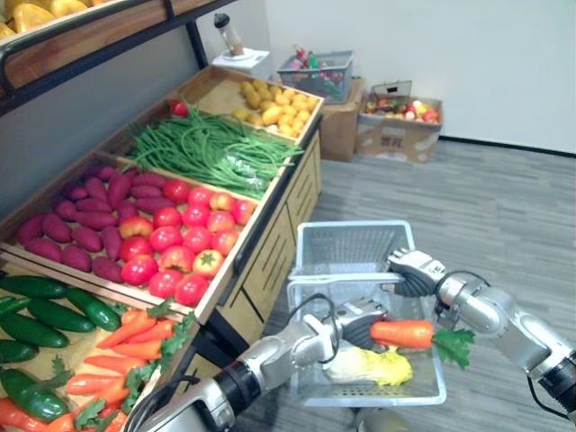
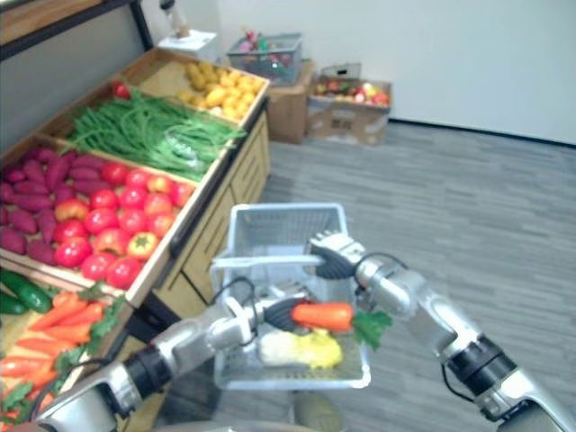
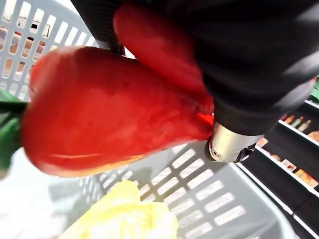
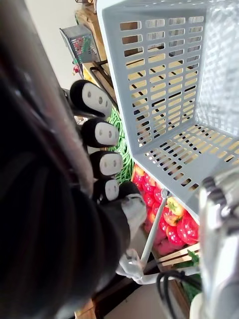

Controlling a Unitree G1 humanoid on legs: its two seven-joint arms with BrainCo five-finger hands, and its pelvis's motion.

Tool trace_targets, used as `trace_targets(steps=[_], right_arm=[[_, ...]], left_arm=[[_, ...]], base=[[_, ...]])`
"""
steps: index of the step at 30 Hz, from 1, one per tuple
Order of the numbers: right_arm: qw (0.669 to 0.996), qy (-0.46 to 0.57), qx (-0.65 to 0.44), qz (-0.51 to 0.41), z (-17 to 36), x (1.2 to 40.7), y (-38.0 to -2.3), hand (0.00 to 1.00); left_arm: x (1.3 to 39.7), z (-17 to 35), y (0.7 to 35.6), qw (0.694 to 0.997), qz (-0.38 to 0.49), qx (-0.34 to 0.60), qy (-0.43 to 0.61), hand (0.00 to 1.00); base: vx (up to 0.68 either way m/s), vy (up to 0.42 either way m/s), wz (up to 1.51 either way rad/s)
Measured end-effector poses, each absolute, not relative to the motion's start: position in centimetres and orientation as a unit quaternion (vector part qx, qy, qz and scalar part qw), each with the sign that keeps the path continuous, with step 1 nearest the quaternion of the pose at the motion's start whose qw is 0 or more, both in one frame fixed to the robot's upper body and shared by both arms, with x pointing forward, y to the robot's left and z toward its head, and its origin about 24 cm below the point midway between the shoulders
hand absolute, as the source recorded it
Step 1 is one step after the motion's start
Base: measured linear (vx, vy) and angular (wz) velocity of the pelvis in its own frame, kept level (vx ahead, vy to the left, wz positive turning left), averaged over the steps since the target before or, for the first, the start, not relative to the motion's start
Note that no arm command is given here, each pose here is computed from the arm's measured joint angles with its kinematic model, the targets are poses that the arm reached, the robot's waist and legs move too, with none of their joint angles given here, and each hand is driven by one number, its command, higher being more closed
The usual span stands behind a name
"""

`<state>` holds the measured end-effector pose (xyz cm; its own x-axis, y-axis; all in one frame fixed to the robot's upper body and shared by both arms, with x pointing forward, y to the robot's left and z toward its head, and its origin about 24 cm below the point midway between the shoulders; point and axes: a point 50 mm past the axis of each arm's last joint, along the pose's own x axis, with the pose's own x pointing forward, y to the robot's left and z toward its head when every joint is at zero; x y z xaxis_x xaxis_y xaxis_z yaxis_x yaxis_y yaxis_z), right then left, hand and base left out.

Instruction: Pick vegetable in the basket

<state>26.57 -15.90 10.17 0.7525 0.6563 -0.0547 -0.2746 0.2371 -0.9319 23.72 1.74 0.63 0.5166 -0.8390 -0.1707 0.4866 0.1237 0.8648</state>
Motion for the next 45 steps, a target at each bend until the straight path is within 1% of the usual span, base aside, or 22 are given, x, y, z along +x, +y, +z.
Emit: trace_targets(steps=[7, 12, 13, 17, 18, 21, 25, 29, 32, 37, 42, 44, 45], right_arm=[[0.778, -0.194, -0.517, 0.299, 10.6, 26.9, -14.9, 1.0], [0.78, -0.189, -0.515, 0.301, 10.4, 27.0, -14.9, 1.0], [0.78, -0.187, -0.517, 0.299, 10.4, 27.1, -15.0, 1.0], [0.784, -0.189, -0.511, 0.298, 10.6, 27.3, -14.7, 1.0], [0.787, -0.19, -0.507, 0.297, 10.5, 27.4, -14.5, 1.0], [0.794, -0.175, -0.501, 0.299, 10.0, 27.6, -14.5, 1.0], [0.804, -0.155, -0.496, 0.29, 9.3, 27.9, -14.9, 1.0], [0.815, -0.136, -0.492, 0.273, 8.8, 27.7, -16.0, 1.0], [0.825, -0.116, -0.489, 0.26, 8.3, 27.5, -16.8, 1.0], [0.831, -0.084, -0.489, 0.25, 7.4, 27.5, -17.9, 1.0], [0.846, -0.056, -0.479, 0.228, 6.6, 27.2, -19.3, 1.0], [0.849, -0.045, -0.478, 0.223, 6.2, 27.1, -19.6, 1.0], [0.855, -0.034, -0.473, 0.212, 5.9, 26.8, -20.2, 1.0]], left_arm=[[23.7, -2.0, 1.5, 0.711, -0.465, 0.511, -0.132, 1.0], [23.9, -3.5, 2.2, 0.685, -0.469, 0.548, -0.106, 1.0], [24.0, -3.9, 2.5, 0.676, -0.471, 0.558, -0.098, 0.0], [24.0, -4.9, 3.2, 0.664, -0.476, 0.573, -0.07, 0.0], [24.0, -5.2, 3.4, 0.656, -0.478, 0.581, -0.062, 0.0], [24.2, -5.5, 3.6, 0.654, -0.472, 0.59, -0.047, 0.0], [24.5, -5.6, 3.7, 0.654, -0.468, 0.594, -0.03, 0.0], [25.0, -5.4, 3.8, 0.663, -0.455, 0.593, -0.026, 0.0], [25.2, -5.2, 3.8, 0.665, -0.453, 0.594, -0.026, 0.0], [25.6, -4.9, 3.6, 0.659, -0.455, 0.599, -0.026, 0.0], [26.1, -4.3, 3.4, 0.658, -0.45, 0.603, -0.034, 0.0], [26.1, -3.8, 2.9, 0.656, -0.456, 0.6, -0.043, 0.0], [26.2, -2.9, 2.3, 0.658, -0.457, 0.596, -0.063, 0.0]], base=[[0.0, 0.0, 0.0], [0.0, 0.009, -0.01], [0.0, 0.0, 0.0], [0.01, 0.007, 0.0], [0.0, 0.0, 0.0], [0.0, 0.023, 0.07], [-0.02, 0.02, 0.14], [-0.02, 0.019, 0.14], [0.0, 0.023, 0.09], [0.0, 0.016, 0.12], [-0.02, 0.008, 0.17], [-0.04, 0.002, 0.26], [-0.05, 0.001, 0.27]])
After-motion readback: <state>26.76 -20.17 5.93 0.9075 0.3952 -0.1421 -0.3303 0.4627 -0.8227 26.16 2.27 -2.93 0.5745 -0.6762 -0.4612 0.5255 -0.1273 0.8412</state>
